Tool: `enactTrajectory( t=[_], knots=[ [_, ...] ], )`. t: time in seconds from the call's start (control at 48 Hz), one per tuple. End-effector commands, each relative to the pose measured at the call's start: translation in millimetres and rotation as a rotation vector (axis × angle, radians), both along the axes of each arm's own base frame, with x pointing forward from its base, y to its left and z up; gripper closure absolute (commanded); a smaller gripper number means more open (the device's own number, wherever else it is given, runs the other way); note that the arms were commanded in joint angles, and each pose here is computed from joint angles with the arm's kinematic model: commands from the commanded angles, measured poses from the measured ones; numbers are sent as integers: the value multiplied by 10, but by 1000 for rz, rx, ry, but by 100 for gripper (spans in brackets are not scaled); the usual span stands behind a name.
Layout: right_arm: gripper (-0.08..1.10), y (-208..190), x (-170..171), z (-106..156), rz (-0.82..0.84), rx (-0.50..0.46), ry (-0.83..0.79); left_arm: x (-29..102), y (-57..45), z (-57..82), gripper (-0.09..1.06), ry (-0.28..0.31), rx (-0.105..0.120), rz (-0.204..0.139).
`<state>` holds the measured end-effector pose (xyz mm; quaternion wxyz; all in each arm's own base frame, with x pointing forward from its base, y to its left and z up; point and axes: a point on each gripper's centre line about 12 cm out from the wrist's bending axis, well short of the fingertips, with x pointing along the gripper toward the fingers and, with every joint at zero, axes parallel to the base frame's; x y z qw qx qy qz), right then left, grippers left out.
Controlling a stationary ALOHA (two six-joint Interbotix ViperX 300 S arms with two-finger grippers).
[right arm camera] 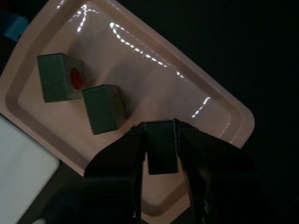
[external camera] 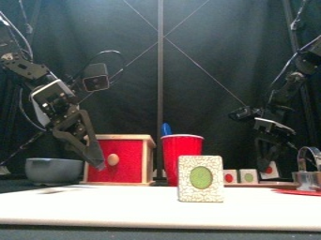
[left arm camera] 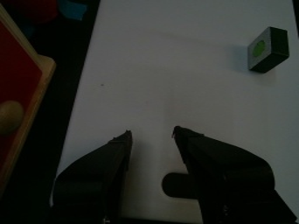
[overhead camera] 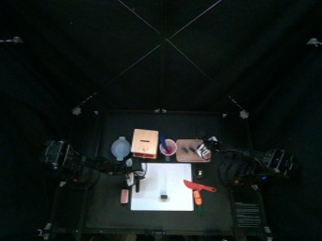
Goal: Place sushi on board then cut the sushi with the knife then place the pieces on the plate
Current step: Place the 4 sushi pieces on the plate
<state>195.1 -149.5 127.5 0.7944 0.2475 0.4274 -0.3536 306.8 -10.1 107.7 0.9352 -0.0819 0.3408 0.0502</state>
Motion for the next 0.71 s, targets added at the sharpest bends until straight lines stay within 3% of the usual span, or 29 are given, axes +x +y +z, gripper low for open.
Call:
enactTrajectory(
  t=[0.021, 0.208, 0.458, 0.708],
  knots=[
    [31, -19, 36, 42, -5, -10, -34, 52, 8, 58, 15, -23, -3, 6],
    [17, 6, 91, 37, 2, 0, -42, 57, 7, 62, 15, -24, -3, 6],
    [17, 74, 252, 334, 52, -32, -85, 71, -13, 74, 15, -29, -3, 0],
    [17, 750, 746, 721, 300, -2, -182, 95, -14, 95, 15, -37, -4, 0]
  ],
)
